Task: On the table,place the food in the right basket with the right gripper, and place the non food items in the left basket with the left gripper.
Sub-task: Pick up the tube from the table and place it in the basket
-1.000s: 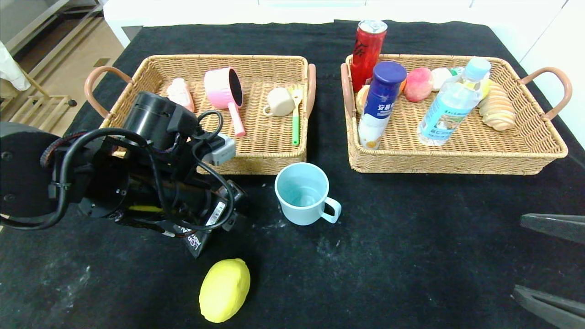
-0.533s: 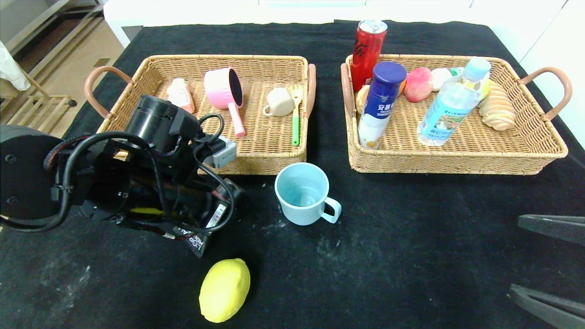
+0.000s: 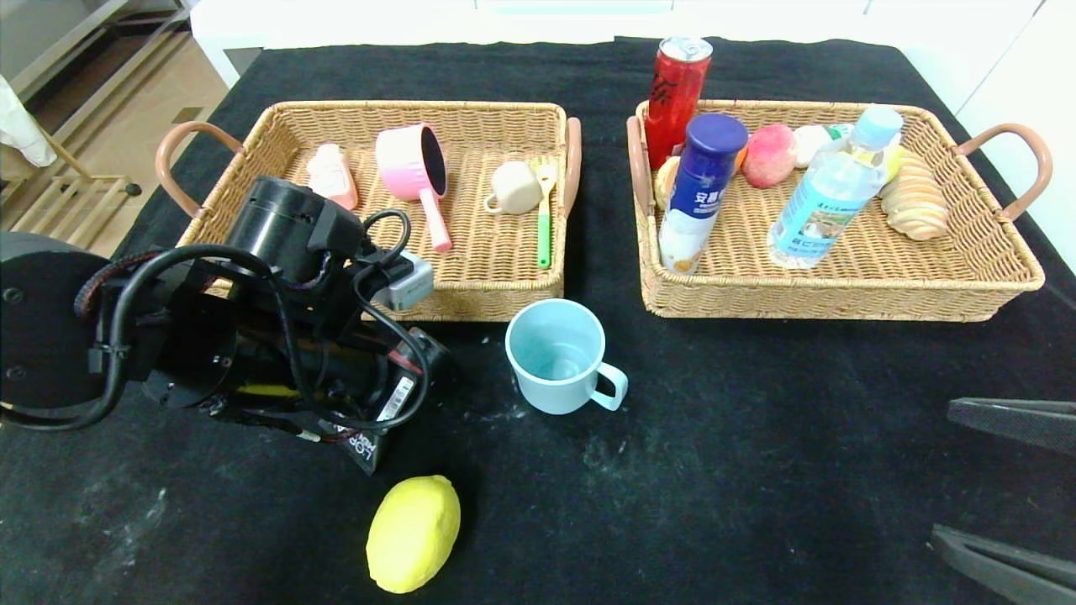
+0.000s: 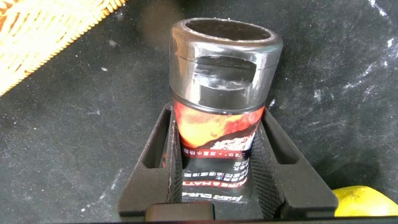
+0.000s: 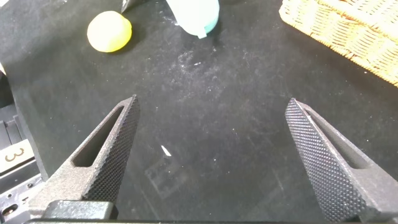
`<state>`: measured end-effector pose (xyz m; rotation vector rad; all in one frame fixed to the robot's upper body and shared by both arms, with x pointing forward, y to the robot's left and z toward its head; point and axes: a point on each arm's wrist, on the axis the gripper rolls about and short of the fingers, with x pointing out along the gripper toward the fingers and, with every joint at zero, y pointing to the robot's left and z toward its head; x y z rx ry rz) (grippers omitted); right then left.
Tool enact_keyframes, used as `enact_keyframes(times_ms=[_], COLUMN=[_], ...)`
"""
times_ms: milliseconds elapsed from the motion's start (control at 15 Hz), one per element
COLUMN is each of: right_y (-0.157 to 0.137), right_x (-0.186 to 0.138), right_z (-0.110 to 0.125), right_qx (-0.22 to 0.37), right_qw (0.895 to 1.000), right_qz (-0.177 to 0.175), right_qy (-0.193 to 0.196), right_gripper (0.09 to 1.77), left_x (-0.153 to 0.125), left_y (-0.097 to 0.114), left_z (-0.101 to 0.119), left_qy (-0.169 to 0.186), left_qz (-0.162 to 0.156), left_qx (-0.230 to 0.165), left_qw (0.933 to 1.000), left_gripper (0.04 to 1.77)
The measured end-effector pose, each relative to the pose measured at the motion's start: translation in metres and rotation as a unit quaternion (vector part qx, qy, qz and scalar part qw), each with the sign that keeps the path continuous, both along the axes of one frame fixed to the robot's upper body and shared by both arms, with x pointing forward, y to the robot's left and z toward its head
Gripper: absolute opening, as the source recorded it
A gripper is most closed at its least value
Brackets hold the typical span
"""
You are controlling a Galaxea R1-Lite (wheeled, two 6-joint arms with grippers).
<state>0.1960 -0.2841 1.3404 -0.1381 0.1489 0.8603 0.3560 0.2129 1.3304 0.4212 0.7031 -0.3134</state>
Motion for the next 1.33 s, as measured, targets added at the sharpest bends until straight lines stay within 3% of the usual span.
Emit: enact_keyframes(times_ms=[400,733,933,1067,1333], right_y=[0.000,0.000,0.000,0.000,0.001], right_x=[-0.001,-0.001,-0.001,-0.001,-0.001], right_z=[-0.001,0.000,-0.001,-0.001,-0.003], right_qx=[0.000,0.000,0.000,0.000,-0.002], right_qw=[1.000,1.000,1.000,1.000,1.000], right_qz=[0.002,0.002,0.002,0.002,0.005], right_qy=[0.000,-0.001,0.000,0.000,0.005], right_gripper=[1.71,1.71,1.71,1.71,1.71], left_x=[-0.007,-0.023,-0.038,-0.045,-0.042], left_y=[-0.005,-0.002,0.003,0.007,0.011], left_z=[-0.001,0.013,0.026,0.038,0.076], left_qy=[0.002,-0.020,-0.042,-0.062,-0.133], left_qz=[-0.011,-0.019,-0.022,-0.007,0.022], left_qx=[0.002,-0.008,-0.020,-0.047,-0.109], left_qw=[0.9999,0.9996,0.9987,0.9969,0.9848], left_gripper=[0.68,0.65,0.65,0.64,0.64])
